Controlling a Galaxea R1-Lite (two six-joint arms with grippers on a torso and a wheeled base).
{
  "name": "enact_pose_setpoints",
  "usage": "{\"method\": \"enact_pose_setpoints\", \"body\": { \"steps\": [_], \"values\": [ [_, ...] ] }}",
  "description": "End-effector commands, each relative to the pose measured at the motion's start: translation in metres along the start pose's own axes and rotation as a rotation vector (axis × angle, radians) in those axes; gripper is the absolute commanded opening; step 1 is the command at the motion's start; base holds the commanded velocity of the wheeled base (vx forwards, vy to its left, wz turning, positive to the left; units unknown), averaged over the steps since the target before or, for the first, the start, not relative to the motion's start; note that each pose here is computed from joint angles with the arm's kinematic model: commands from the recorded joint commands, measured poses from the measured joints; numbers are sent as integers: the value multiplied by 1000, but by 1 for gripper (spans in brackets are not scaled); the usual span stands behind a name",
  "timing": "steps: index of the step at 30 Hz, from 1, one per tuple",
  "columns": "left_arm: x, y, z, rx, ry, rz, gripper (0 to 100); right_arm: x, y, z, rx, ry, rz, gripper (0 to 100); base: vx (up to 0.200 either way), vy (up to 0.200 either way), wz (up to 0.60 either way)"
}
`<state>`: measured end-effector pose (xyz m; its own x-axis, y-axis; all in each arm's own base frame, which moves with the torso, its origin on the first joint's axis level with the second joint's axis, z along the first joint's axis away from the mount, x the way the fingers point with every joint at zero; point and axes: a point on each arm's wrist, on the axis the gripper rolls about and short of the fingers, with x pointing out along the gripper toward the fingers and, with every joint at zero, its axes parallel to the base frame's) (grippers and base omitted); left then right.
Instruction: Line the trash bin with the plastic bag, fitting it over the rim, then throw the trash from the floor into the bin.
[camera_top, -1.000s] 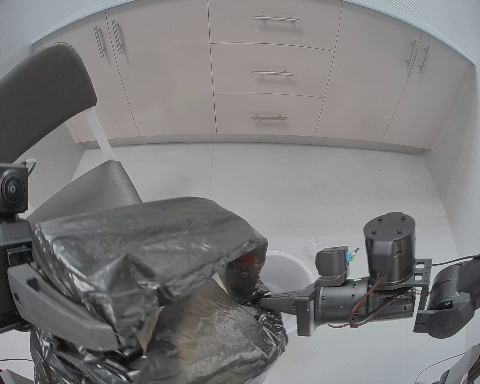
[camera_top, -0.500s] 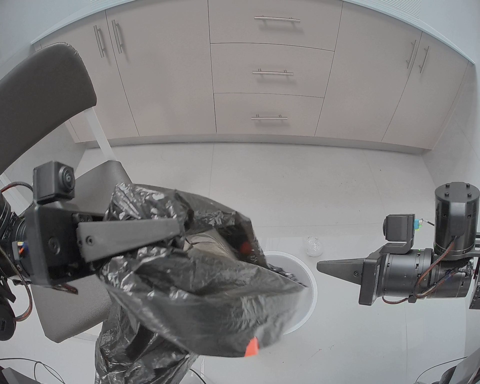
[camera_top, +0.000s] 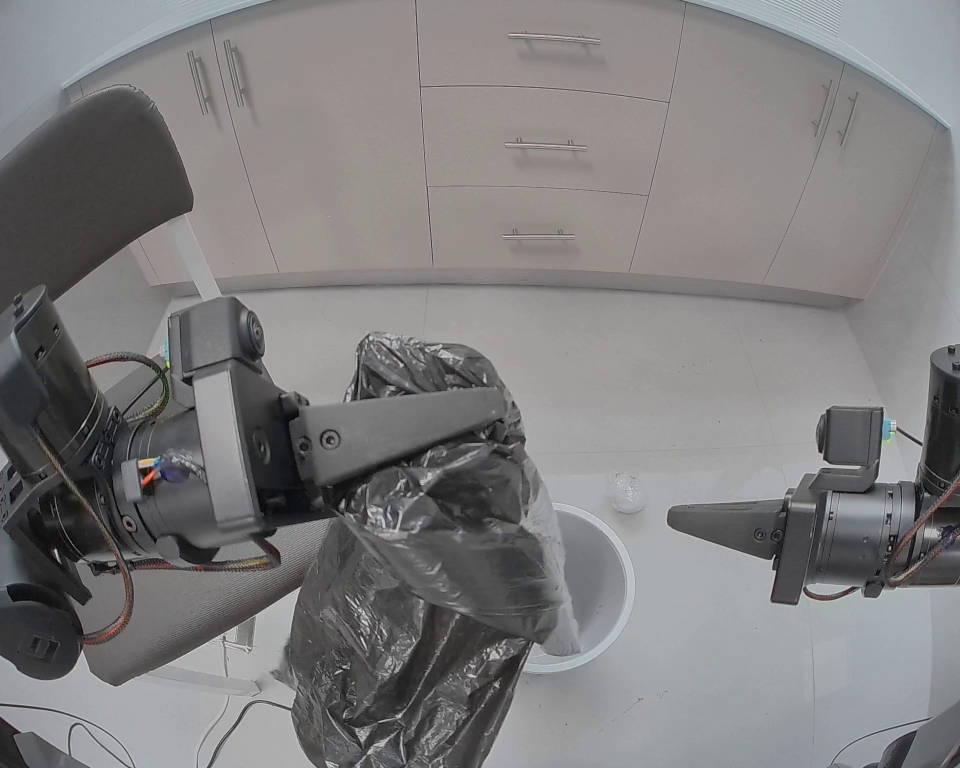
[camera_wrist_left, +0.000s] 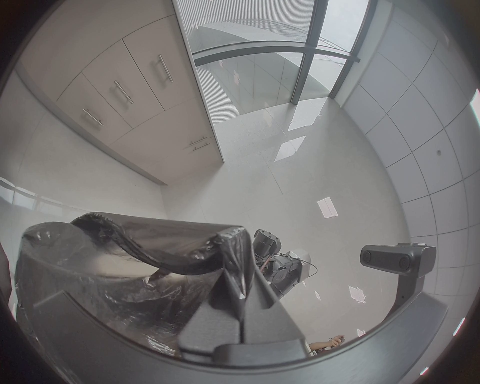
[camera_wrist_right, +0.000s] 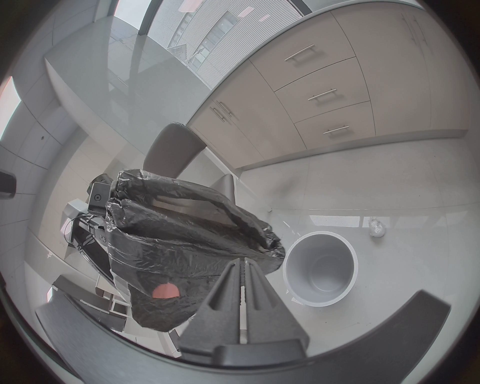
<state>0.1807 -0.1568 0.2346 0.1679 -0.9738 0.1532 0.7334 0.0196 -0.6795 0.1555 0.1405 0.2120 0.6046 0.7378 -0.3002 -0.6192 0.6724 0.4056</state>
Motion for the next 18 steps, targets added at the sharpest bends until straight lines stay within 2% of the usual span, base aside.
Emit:
{"method": "enact_pose_setpoints", "body": {
  "steps": [1,6,12,13,18],
  "values": [
    [-1,-12,2,2,-5,-37,0,6,-4,-7,1,41,19,0,0,0,0],
    [-4,-43,6,-33,-6,-134,0,11,-16,-8,19,67,12,0,0,0,0],
    [-4,-61,2,-12,94,-250,0,13,-27,-5,32,42,6,0,0,0,0],
    [-5,-63,1,-7,117,-271,0,15,-30,-4,37,34,-3,100,0,0,0],
    [-6,-68,0,11,172,-322,0,22,-46,-4,65,46,1,100,0,0,0]
  ]
}}
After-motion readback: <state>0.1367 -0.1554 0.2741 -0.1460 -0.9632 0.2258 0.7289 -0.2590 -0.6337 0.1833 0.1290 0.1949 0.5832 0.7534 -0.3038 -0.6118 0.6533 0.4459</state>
